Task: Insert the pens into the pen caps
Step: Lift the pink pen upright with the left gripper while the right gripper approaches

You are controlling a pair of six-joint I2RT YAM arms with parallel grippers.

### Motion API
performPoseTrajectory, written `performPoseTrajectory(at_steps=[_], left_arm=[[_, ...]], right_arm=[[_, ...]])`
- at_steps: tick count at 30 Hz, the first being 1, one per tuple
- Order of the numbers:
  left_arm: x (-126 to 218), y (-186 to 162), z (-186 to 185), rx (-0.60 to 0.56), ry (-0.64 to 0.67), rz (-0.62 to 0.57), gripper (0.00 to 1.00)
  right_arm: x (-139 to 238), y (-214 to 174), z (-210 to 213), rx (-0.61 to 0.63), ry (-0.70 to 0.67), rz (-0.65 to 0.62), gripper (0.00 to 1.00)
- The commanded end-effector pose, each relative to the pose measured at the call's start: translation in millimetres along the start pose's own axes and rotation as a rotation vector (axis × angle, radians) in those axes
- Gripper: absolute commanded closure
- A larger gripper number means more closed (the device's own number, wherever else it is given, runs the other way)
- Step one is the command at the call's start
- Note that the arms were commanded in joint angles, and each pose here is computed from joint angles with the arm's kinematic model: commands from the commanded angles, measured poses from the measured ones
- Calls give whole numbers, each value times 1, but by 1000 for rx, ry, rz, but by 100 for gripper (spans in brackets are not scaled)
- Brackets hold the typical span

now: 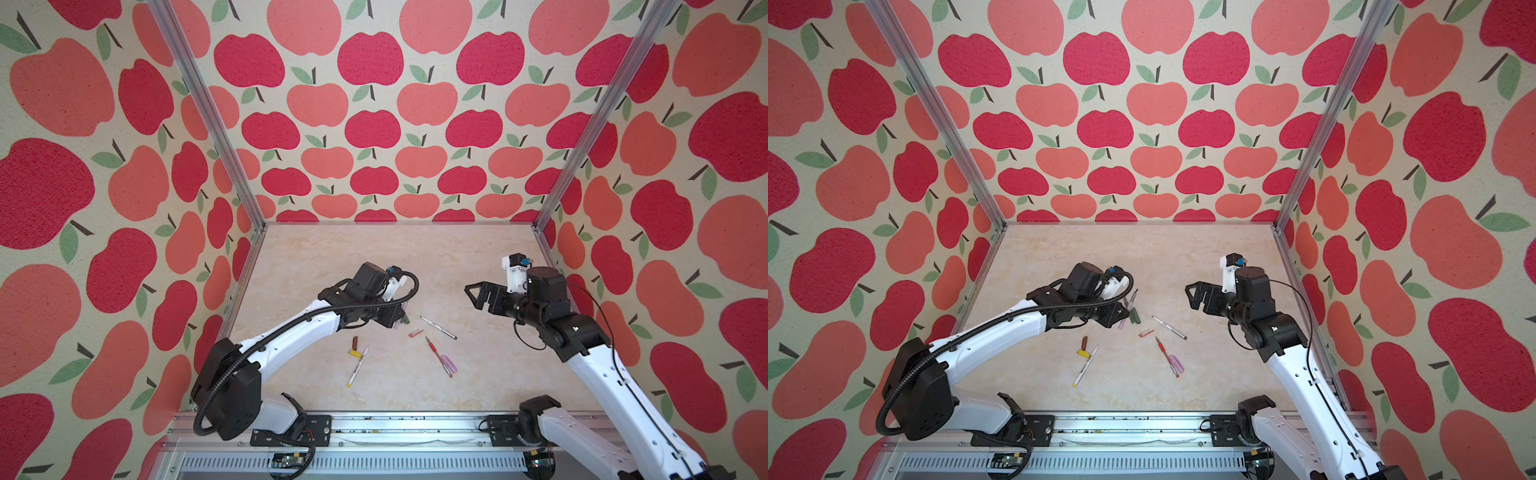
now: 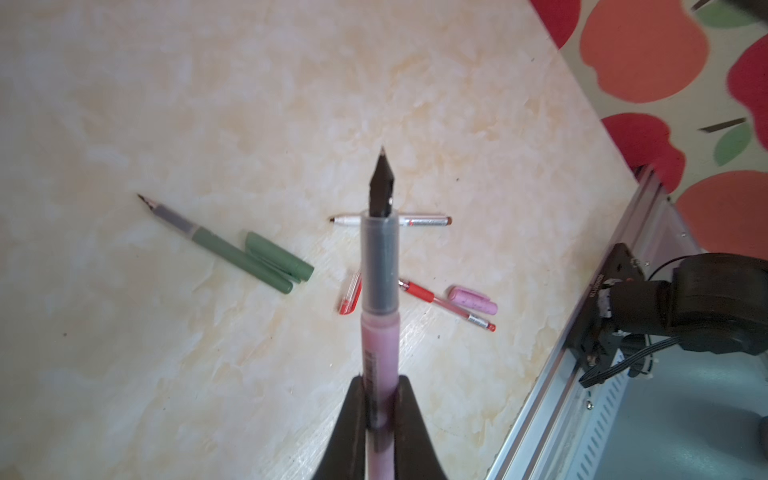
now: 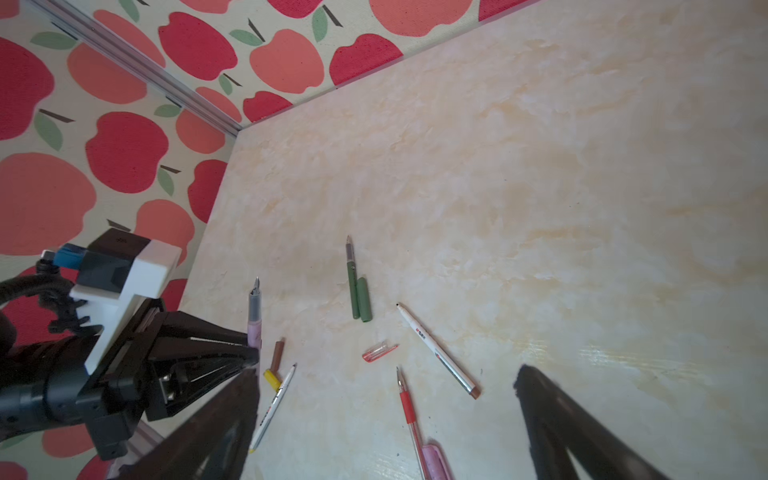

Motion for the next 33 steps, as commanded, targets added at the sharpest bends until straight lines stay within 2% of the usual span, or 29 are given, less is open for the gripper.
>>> performPoseTrajectory(at_steps=[1,5,10,19,28,30,33], left_arm=[[26,33,-32,-27,-289,-156,96],[42,52,-40,0,-426,-229,95],[45,51,-43,-2,-462,-229,95],[45,42,-45,-1,-479,-204,95],[39,36,-49,-7,-494,-176,95],[39,36,-51,-10,-499,-179,95],[39,37,-52,-15,-504,-178,95]], right_arm=[[6,27,39,-2,291,-70,3],[5,38,64,18,456,-83,11],[2,49,84,42,544,-109,18],[-32,57,107,93,562,-67,25],[-53,56,116,122,554,-25,39],[-56,54,114,123,541,-14,47],[-60,50,112,123,527,2,50]])
Point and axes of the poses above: each gripper's point midway between its finger pads, its own x axis back along the fingers, its own z axis along the line the jaws close on, y = z × x, the point moved 6 cm from there along x, back along the fingers, and after that the axes turned 13 degrees about x, right-handed, at the moved point
